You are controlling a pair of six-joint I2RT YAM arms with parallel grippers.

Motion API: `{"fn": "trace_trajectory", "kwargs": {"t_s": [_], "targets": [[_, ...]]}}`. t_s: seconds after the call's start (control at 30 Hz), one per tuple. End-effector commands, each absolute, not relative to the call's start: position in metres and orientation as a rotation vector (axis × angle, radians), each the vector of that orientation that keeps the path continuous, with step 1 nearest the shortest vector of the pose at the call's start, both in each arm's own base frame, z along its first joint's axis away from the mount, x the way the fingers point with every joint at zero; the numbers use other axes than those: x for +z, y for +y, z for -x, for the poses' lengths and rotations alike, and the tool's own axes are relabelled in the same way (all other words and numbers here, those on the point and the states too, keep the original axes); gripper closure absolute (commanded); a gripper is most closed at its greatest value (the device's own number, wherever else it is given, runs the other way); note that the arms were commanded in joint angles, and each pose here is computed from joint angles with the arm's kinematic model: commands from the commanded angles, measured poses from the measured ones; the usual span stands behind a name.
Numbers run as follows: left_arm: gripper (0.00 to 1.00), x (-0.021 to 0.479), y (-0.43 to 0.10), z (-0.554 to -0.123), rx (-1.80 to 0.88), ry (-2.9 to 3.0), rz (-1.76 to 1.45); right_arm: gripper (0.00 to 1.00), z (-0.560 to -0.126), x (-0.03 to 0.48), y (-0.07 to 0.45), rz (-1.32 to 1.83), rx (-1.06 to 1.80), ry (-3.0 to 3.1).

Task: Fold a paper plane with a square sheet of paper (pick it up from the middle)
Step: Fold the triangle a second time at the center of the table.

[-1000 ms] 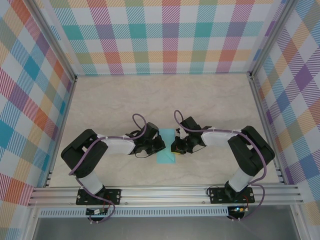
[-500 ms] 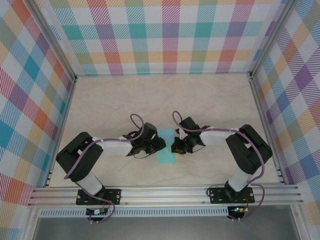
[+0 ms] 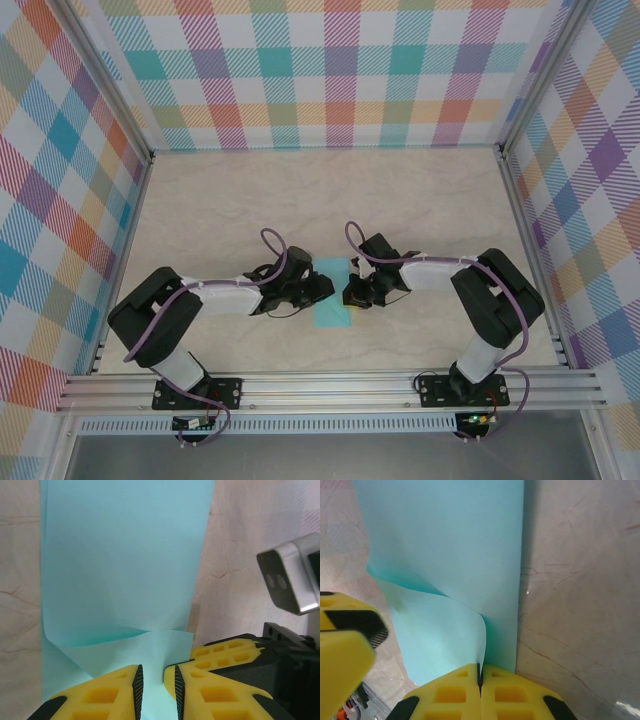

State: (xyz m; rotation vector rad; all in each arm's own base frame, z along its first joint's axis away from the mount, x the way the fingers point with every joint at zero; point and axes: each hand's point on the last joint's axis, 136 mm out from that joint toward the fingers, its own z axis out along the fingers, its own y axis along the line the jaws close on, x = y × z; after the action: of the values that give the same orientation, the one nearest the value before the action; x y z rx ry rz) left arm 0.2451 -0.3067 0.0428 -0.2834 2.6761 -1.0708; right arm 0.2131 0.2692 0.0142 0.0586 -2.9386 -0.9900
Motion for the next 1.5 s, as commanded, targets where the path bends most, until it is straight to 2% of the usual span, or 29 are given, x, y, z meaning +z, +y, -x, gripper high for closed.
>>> {"fn": "trace_trajectory", "kwargs": {"t_s": [0.0,0.23,0.33,0.47,0.53,0.7,0.73,0.9,1.0,1.47], "targets": [[0.75,0.042,-0.319,-0.243,-1.096,2.679,0.223,0.99,-0.216,-0.002,0.262,-0.004,-0.908,-2.959],[0.75,0.031,-0.318,-0.244,-1.065,2.699,0.237,1.0,-0.217,0.001,0.264,-0.006,-0.934,-2.96],[0.76,0.023,-0.313,-0.243,-1.021,2.717,0.259,0.97,-0.218,0.004,0.265,-0.011,-0.94,-2.961],[0.77,0.013,-0.305,-0.241,-0.964,2.749,0.294,0.87,-0.219,0.015,0.263,-0.02,-0.967,-2.987],[0.78,0.008,-0.301,-0.239,-0.933,2.761,0.315,0.78,-0.219,0.022,0.255,-0.014,-0.928,-3.03],[0.79,0.001,-0.294,-0.237,-0.899,2.777,0.344,0.7,-0.214,0.039,0.242,-0.028,-0.92,-3.094],[0.78,0.002,-0.295,-0.237,-0.9,2.776,0.341,0.7,-0.212,0.042,0.242,-0.03,-0.938,-3.094],[0.79,0.003,-0.297,-0.238,-0.9,2.776,0.341,0.87,-0.194,0.061,0.271,-0.167,-1.2,-2.942],[0.79,0.003,-0.297,-0.238,-0.899,2.778,0.338,0.92,-0.186,0.058,0.279,-0.234,-1.15,-2.924],[0.79,0.003,-0.297,-0.238,-0.897,2.783,0.336,0.93,-0.172,0.026,0.282,-0.345,-0.868,-2.929]]}}
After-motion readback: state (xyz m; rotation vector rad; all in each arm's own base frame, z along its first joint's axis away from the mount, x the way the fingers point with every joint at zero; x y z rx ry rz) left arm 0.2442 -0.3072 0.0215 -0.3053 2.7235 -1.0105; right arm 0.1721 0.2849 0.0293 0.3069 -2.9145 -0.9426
